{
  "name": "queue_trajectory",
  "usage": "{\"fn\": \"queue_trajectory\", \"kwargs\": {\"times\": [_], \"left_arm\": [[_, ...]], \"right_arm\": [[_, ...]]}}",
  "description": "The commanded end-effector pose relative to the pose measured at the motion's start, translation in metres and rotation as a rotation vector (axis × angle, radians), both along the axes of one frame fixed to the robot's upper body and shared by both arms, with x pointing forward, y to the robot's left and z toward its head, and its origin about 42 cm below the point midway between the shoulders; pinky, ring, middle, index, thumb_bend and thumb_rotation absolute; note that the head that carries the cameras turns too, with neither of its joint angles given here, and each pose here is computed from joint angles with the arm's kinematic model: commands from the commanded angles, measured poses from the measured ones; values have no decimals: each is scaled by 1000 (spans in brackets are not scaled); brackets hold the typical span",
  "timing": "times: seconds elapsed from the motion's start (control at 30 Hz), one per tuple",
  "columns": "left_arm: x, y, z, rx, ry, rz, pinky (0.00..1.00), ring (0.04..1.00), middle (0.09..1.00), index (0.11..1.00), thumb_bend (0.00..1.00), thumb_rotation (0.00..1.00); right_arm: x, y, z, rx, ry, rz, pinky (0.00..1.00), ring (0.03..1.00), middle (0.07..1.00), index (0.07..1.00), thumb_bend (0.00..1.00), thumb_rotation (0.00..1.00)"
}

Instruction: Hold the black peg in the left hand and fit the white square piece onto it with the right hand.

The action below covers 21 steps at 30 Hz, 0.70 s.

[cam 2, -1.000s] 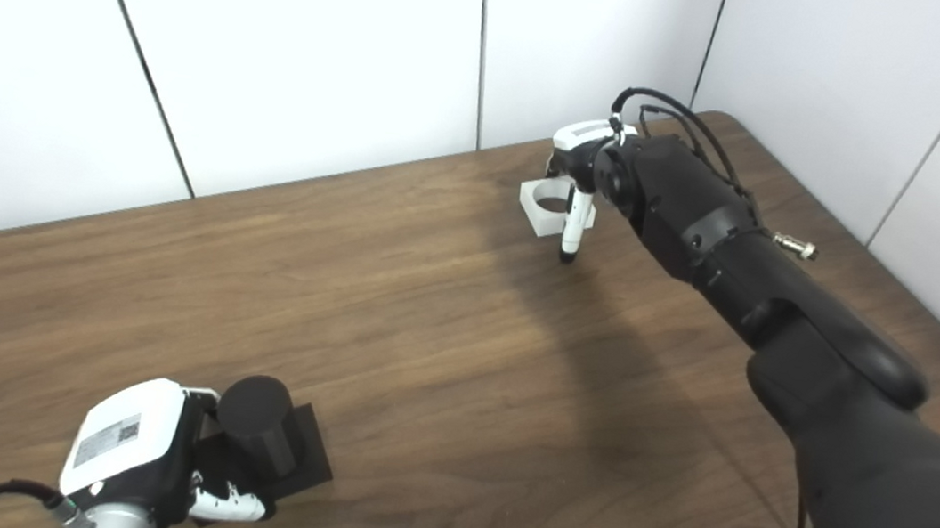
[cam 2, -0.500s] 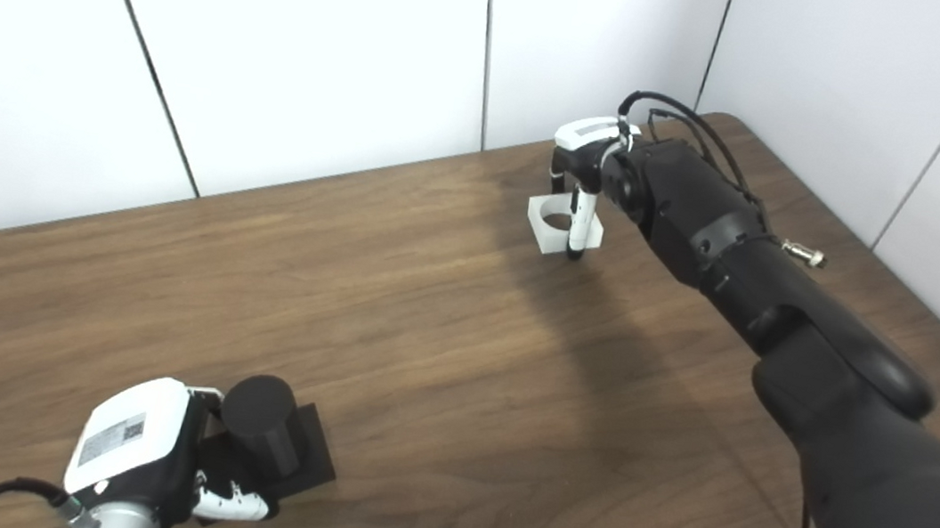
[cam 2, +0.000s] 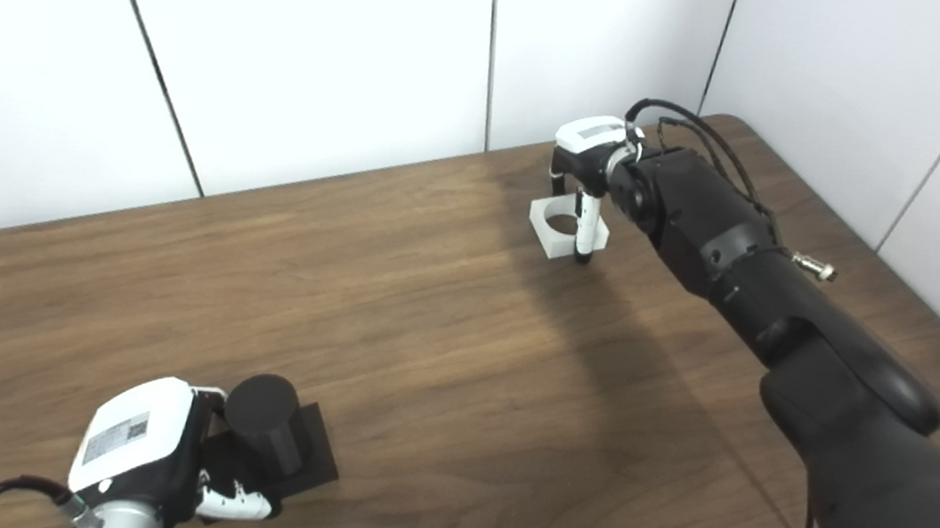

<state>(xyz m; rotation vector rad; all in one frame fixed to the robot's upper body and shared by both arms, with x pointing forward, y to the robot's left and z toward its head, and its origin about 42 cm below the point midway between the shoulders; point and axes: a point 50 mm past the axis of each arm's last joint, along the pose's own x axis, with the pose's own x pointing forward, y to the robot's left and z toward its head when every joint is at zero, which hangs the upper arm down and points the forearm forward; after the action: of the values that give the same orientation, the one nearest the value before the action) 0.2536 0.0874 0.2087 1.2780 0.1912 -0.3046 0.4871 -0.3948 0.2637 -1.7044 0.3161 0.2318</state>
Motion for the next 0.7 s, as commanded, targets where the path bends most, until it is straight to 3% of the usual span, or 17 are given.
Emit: {"fn": "queue_trajectory", "kwargs": {"times": [0.0,0.2,0.53,0.67], "left_arm": [[-12,-22,-23,-34,172,-33,1000,926,828,486,524,67],[-12,-27,-21,-55,167,-28,1000,928,833,488,524,66],[-12,-39,-22,-63,162,-29,1000,927,823,489,524,64],[-12,-44,-21,-67,164,-29,1000,928,823,489,524,64]], "right_arm": [[1,0,16,-5,-43,10,1000,984,856,485,525,135],[-4,9,36,-23,-57,76,1000,976,852,484,525,137],[-35,81,99,16,-107,293,1000,974,851,484,526,141],[-54,109,111,32,-111,389,1000,980,849,484,526,141]]}}
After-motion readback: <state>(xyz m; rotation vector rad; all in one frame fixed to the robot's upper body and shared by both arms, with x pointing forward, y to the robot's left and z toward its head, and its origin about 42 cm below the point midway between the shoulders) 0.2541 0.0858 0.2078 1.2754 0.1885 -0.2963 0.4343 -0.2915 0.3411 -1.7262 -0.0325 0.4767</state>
